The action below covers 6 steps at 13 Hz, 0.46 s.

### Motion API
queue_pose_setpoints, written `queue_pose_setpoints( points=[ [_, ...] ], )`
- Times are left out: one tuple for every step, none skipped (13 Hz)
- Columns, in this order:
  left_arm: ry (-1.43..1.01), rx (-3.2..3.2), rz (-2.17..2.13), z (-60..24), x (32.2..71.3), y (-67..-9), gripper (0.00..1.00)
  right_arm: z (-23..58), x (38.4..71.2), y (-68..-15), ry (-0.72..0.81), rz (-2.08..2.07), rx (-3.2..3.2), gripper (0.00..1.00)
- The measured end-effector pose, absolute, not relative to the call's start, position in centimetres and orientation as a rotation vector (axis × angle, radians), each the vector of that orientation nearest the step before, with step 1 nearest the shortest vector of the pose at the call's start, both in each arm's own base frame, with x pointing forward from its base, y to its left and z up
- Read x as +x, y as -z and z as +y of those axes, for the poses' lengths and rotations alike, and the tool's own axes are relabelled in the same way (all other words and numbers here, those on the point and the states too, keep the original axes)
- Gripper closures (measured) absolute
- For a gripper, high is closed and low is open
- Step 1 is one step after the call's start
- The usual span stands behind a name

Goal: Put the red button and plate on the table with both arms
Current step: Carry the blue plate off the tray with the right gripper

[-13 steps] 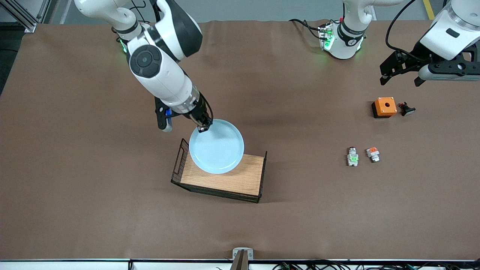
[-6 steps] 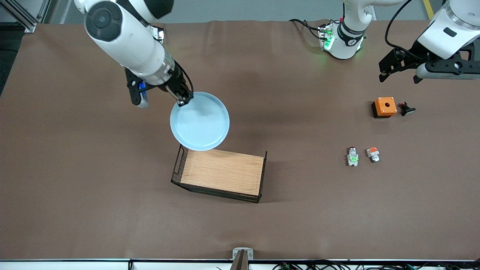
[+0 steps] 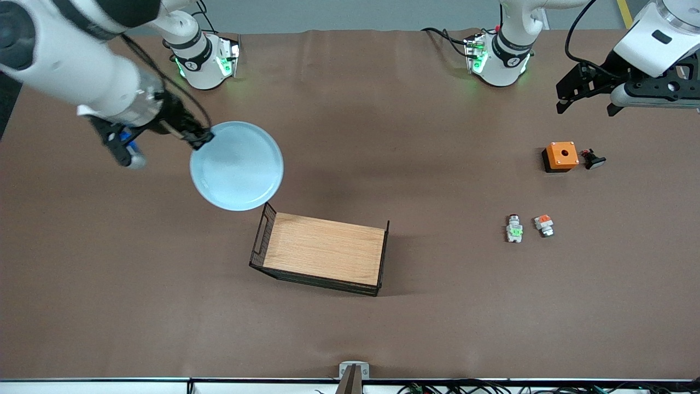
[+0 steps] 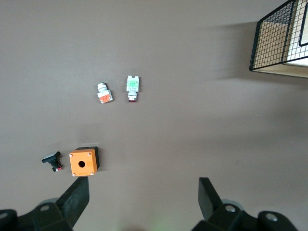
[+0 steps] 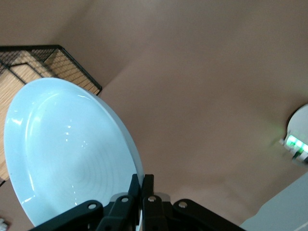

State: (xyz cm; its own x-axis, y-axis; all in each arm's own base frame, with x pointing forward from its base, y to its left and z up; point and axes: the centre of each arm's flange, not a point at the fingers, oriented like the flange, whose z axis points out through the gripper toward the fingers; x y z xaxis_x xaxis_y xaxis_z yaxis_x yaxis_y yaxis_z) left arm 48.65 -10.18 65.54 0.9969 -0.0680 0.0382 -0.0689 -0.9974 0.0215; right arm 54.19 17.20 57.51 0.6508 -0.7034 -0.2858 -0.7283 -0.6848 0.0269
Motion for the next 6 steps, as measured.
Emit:
queue_pose_setpoints(
  points=[
    [-0.058,3.116,-0.107,-10.2,48.7,-65.5,0.0,14.6,54.8,-56.6,-0.43,1.132,-2.793,0.96],
    [-0.058,3.116,-0.107,-10.2,48.7,-65.5,0.0,12.3,55.1,-55.6,-0.445,1.067,-2.811,0.96],
    [-0.058,3.116,-0.107,-10.2,48.6,-65.5,0.0,10.3,55.3,-54.7,-0.458,1.009,-2.823,0.96],
    [-0.058,3.116,-0.108,-10.2,48.6,-65.5,0.0,8.3,55.5,-53.9,-0.463,0.942,-2.835,0.96],
    [-0.058,3.116,-0.108,-10.2,48.6,-65.5,0.0,6.2,55.7,-53.1,-0.458,0.87,-2.844,0.96],
    [-0.058,3.116,-0.108,-10.2,48.6,-65.5,0.0,3.8,55.8,-52.2,-0.444,0.799,-2.85,0.97]
  ],
)
